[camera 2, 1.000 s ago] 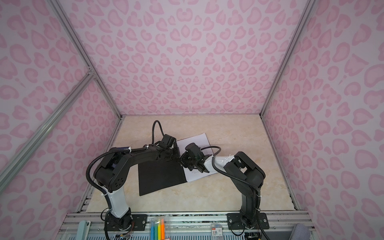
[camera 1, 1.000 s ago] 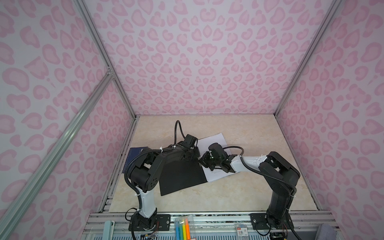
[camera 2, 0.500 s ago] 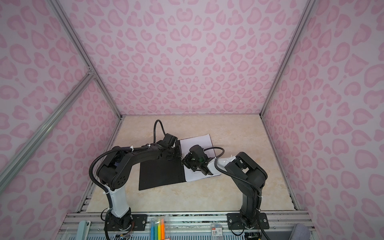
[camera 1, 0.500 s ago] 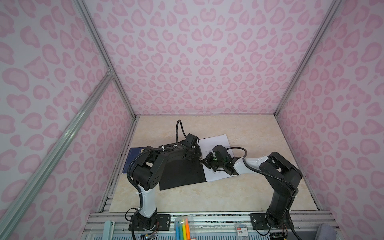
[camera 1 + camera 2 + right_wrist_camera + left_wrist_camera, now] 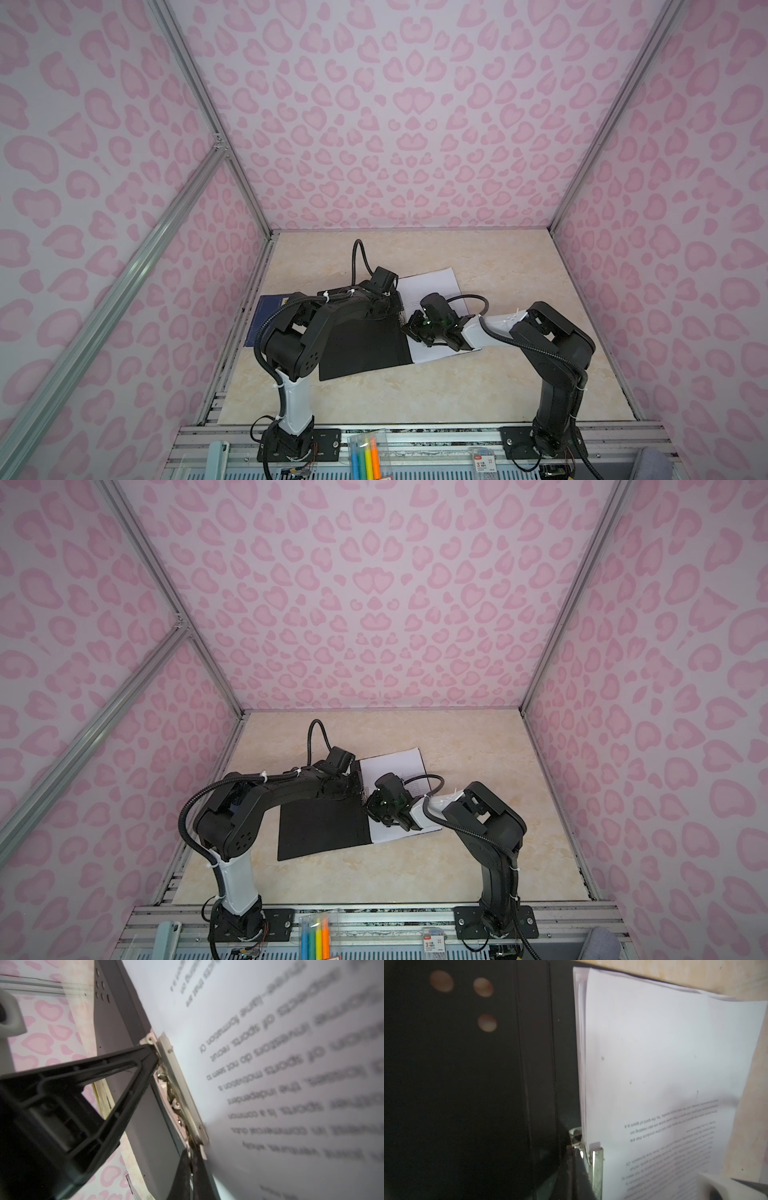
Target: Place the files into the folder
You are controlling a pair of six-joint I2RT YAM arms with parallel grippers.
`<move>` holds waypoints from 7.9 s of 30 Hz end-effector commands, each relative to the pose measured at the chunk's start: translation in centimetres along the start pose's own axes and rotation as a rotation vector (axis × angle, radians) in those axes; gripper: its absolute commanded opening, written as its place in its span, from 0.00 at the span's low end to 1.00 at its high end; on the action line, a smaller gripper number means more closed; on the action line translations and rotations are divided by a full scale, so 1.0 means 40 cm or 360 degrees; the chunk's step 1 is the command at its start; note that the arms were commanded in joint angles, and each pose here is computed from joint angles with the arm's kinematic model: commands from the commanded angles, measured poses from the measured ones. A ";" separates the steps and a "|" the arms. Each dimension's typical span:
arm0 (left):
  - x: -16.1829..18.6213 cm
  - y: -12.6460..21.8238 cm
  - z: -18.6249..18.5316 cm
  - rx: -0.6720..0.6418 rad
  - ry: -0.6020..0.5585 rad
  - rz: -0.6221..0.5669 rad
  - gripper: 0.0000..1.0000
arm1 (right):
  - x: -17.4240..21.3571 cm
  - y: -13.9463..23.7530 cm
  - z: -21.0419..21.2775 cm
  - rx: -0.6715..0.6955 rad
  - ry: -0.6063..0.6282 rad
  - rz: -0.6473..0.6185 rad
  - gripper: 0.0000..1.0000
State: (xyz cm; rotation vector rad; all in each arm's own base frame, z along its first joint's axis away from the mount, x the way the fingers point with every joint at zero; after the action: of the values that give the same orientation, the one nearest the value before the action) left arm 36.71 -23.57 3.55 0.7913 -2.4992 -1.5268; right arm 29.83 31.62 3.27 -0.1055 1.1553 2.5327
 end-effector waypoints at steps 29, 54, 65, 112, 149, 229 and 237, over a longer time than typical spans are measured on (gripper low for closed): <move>0.093 0.007 0.082 -0.0172 -0.0057 0.0161 0.19 | 0.068 -0.026 -0.272 0.0654 0.0004 0.0283 0.00; 0.144 0.027 0.110 -0.0263 -0.0140 0.0144 0.14 | 0.062 -0.027 -0.261 0.0601 0.0000 0.0278 0.00; 0.158 0.007 0.125 -0.0327 -0.0164 0.0173 0.06 | 0.034 -0.017 -0.196 0.0465 0.0105 0.0254 0.05; 0.171 -0.030 0.154 -0.0381 -0.0152 0.0220 0.03 | -0.074 0.026 0.007 -0.0168 0.0344 0.0129 0.16; 0.170 -0.021 0.131 -0.0319 -0.0123 0.0225 0.22 | -0.052 0.010 -0.149 0.0459 0.0357 0.0220 0.00; 0.005 0.369 0.023 0.0132 -0.0336 -0.0381 0.98 | -0.236 0.256 -0.007 -0.0076 0.0672 -0.0189 0.81; -0.015 0.367 0.318 0.0027 0.0066 -0.0345 0.98 | -0.312 0.322 -0.215 0.0232 0.0472 -0.0293 0.84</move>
State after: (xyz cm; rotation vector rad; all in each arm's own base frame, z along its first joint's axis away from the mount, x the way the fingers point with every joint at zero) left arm 28.49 -8.23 11.31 1.1868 -2.4183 -1.6441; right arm 36.68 15.85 11.01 -0.5838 1.2912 2.3535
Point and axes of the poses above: each gripper's point midway between its finger pads, its own y axis back along the fingers, its own z axis along the line the jaws close on, x = y × z, the point moved 3 cm from there along y, back along the fingers, and after that the axes turned 15 degrees about y, right-handed, at the moved point
